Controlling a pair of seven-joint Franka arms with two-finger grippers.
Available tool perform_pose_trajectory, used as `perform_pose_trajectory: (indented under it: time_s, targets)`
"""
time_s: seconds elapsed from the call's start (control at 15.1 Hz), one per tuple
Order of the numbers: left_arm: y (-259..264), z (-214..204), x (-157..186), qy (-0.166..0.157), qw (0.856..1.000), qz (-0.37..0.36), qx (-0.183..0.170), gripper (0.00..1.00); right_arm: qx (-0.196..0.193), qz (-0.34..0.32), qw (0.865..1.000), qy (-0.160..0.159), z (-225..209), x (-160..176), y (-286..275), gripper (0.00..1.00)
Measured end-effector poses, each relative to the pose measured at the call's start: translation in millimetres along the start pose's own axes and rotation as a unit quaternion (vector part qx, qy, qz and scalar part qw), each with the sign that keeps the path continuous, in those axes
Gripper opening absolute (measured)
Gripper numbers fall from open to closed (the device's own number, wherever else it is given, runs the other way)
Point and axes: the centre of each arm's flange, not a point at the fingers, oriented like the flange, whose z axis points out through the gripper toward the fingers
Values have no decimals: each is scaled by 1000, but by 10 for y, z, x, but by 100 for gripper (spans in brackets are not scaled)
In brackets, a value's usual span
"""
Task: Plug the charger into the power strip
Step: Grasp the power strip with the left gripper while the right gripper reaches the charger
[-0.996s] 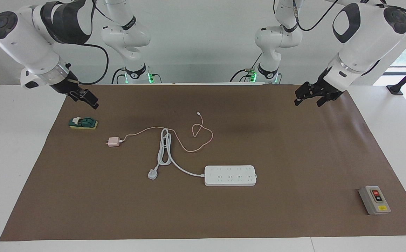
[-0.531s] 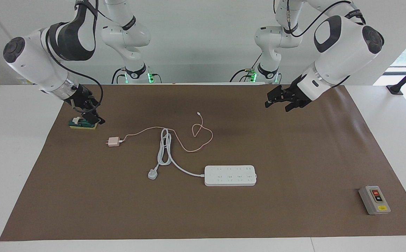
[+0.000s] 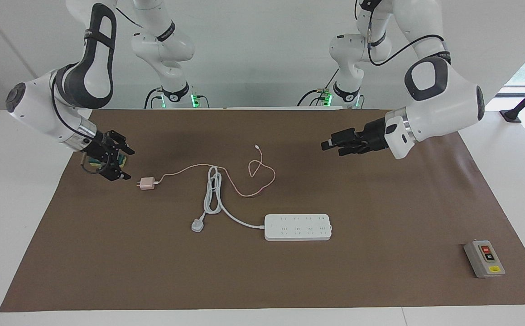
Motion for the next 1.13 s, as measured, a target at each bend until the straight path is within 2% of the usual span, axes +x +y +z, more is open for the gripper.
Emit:
perform_pose_trajectory:
  time_s: [0.27,0.4,0.6,0.93,1.13]
  targets:
    - [-396,22,255,-2,994,47,-94,100,5,2,1000,-2,339,133,77,100]
    - [-777,110,365,-6,985,71,-160,100,-6,-16,1000,-14,562,211,115,100]
    - [-1123,305,410,-15,971,70,-227,100,-16,-30,999,-14,818,333,135,100]
    - [-1029,605,375,-28,947,79,-312,100,-17,-28,999,-8,967,449,124,100]
    - [-864,956,312,-41,941,83,-326,100,-16,-30,999,-5,996,474,114,100]
